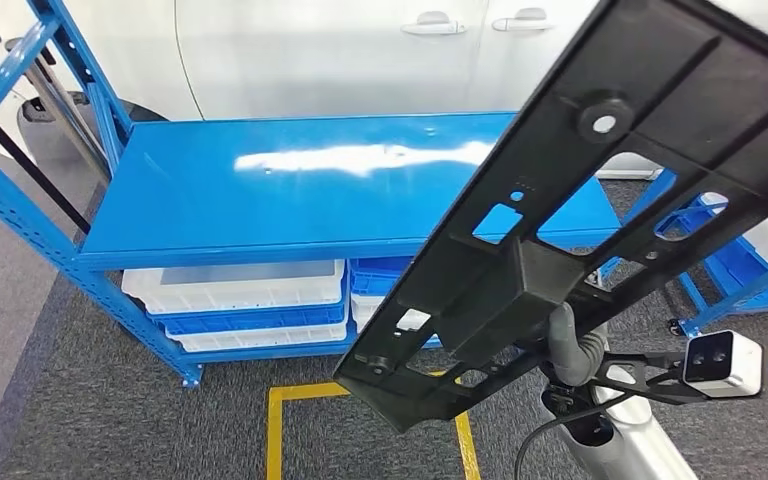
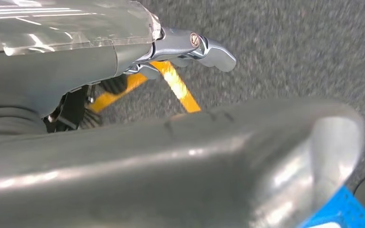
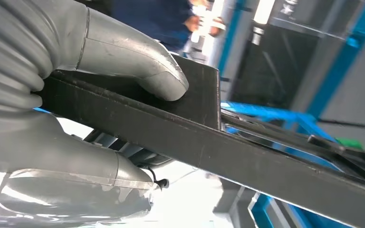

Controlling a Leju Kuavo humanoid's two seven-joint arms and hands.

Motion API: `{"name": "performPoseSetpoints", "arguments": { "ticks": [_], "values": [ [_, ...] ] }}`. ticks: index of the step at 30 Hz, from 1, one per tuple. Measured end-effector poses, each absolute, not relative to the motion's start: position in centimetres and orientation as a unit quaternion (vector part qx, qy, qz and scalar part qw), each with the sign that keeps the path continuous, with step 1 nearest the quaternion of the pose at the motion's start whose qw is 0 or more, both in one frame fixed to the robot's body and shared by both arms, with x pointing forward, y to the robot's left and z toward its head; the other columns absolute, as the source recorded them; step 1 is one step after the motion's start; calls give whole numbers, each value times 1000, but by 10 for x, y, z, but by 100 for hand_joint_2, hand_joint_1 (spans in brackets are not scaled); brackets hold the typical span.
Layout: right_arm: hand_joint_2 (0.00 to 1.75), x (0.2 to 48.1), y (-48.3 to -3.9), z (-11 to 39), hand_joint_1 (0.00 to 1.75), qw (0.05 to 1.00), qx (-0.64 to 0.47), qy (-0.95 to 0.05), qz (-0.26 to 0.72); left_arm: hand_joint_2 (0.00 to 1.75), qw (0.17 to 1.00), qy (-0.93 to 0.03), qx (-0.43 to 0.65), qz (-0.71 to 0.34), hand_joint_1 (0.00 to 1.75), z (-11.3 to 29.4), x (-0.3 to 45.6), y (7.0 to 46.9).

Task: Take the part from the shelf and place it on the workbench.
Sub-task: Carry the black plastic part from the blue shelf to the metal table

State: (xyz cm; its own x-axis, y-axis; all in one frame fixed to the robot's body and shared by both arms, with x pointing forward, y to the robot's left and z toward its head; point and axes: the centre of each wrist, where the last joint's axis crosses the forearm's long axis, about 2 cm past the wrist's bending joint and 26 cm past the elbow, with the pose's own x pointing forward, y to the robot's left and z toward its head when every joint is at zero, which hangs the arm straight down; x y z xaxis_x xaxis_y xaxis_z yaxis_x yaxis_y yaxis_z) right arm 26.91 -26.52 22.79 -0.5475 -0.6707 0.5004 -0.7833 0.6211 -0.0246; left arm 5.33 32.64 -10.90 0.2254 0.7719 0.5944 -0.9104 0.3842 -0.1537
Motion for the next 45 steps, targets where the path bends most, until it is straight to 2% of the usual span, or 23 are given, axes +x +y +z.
{"name": "performPoseSetpoints", "arguments": {
  "ticks": [31, 45],
  "values": [
    [175, 282, -251, 234, 175, 248, 427, -857, 146, 0, 774, -297, 102, 550, 0, -110, 53, 314],
    [175, 267, -241, 219, 175, 243, 433, -851, 170, 0, 773, -290, 99, 556, 0, -110, 49, 308]
  ]
}}
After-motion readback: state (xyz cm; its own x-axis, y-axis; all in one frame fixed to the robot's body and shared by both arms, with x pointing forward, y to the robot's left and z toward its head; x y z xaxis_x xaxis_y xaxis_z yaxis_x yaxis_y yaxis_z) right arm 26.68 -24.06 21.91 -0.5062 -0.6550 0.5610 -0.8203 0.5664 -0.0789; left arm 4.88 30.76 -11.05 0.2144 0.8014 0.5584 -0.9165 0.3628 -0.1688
